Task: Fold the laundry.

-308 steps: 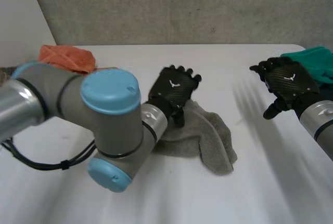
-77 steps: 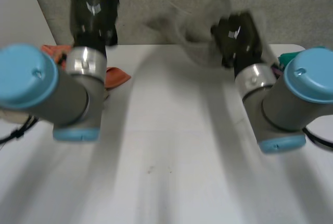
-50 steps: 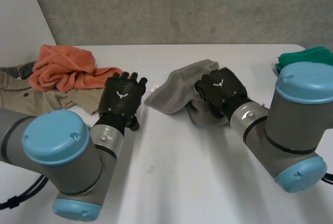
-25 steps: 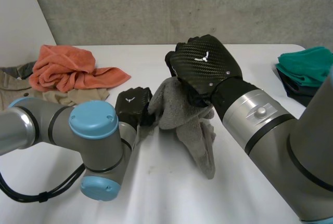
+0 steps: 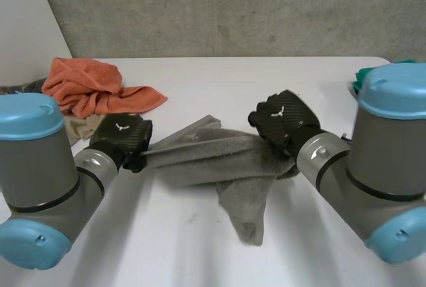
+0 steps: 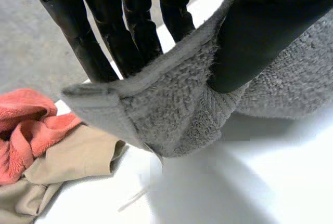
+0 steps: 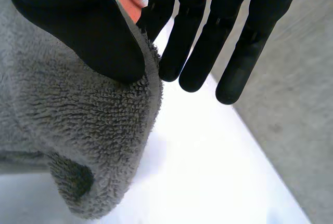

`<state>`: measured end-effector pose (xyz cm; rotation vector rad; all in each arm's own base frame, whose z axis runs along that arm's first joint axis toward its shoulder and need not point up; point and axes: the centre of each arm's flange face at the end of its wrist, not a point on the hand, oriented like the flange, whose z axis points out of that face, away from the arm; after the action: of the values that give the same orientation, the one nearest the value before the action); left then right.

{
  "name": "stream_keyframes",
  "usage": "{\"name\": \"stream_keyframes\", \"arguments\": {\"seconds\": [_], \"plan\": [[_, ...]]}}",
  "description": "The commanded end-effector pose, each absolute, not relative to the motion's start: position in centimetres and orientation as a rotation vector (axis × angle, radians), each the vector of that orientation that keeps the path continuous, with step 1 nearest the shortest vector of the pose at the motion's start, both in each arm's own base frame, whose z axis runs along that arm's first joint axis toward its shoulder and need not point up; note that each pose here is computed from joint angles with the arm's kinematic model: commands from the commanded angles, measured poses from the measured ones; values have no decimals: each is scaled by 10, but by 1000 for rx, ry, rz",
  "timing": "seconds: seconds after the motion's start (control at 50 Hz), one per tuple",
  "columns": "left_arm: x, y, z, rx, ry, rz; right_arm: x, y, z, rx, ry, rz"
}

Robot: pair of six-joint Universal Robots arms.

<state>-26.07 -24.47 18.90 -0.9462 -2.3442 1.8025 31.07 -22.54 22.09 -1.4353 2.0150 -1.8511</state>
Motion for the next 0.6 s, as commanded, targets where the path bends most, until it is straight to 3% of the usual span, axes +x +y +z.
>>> {"name": "stream_keyframes", "arguments": {"seconds": [0.02,0.08,0.2,0.26,0.32,0.44,0.6], "plan": [[-283,-288,188,-1120,-2269,1942,327,-257,213,-1443,2012,-1903],[-302,-319,218,-1068,-2106,2154,335,-276,227,-1377,1978,-2030],[-323,-358,323,-746,-1524,2701,347,-317,310,-998,1564,-2616],[-326,-357,352,-621,-1288,2842,346,-315,353,-810,1266,-2833],[-327,-340,385,-499,-1055,2933,343,-306,367,-737,1120,-2906],[-321,-317,365,-576,-1180,2854,338,-296,341,-847,1214,-2821],[-304,-285,283,-796,-1559,2607,324,-270,252,-1184,1723,-2380]]}}
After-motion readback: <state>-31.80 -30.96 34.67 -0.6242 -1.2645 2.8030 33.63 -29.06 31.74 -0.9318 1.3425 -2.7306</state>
